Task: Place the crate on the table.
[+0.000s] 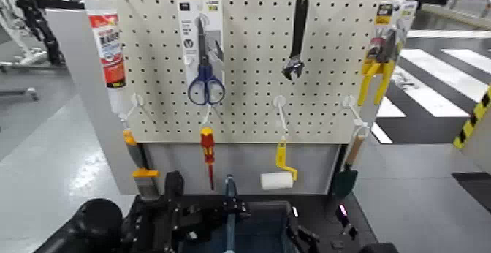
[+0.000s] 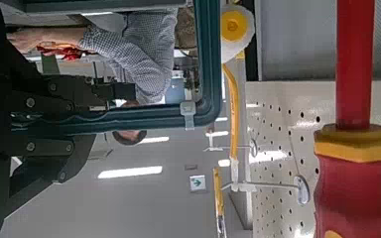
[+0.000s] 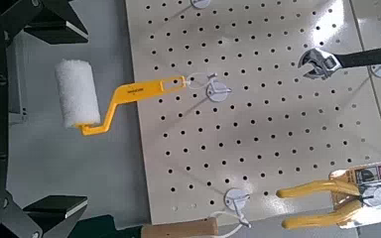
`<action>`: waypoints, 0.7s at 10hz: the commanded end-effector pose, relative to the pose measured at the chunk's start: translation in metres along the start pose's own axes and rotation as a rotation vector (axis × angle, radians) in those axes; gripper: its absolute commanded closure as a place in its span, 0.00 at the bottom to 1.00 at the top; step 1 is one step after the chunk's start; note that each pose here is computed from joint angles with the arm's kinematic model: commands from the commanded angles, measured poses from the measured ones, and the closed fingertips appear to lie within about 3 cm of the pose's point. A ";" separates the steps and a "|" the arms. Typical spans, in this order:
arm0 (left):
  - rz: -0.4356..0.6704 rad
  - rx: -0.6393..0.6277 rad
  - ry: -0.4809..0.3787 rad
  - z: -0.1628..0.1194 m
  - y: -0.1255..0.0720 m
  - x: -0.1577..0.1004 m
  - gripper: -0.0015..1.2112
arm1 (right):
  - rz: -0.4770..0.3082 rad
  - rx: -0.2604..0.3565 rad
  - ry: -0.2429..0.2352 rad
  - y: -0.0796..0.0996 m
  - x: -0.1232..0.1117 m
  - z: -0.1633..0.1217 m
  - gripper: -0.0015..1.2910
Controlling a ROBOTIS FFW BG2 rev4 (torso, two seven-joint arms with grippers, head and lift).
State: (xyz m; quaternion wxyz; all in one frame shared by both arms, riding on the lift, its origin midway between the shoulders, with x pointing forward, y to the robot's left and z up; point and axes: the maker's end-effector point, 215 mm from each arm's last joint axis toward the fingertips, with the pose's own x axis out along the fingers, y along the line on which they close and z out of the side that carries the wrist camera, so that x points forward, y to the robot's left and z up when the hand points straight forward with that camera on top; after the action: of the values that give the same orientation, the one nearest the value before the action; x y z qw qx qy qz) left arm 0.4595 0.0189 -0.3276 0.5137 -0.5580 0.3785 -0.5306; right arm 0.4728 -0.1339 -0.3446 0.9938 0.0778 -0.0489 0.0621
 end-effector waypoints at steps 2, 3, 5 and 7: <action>0.004 -0.006 -0.017 0.004 0.006 -0.003 0.92 | 0.001 0.001 -0.006 -0.001 0.000 0.001 0.11; 0.005 -0.010 -0.020 0.004 0.008 -0.004 0.91 | 0.001 0.002 -0.009 -0.001 0.000 0.001 0.11; 0.002 -0.010 -0.028 0.006 0.009 -0.006 0.90 | 0.001 0.003 -0.010 -0.001 0.000 0.002 0.11; 0.002 -0.005 -0.034 0.009 0.009 -0.006 0.86 | 0.000 0.003 -0.010 -0.001 0.000 0.002 0.11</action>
State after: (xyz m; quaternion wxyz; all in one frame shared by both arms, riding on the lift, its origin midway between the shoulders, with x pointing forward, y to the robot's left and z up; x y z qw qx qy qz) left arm 0.4672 0.0245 -0.3370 0.5182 -0.5682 0.3725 -0.5194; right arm 0.4726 -0.1348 -0.3429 0.9934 0.0795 -0.0540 0.0622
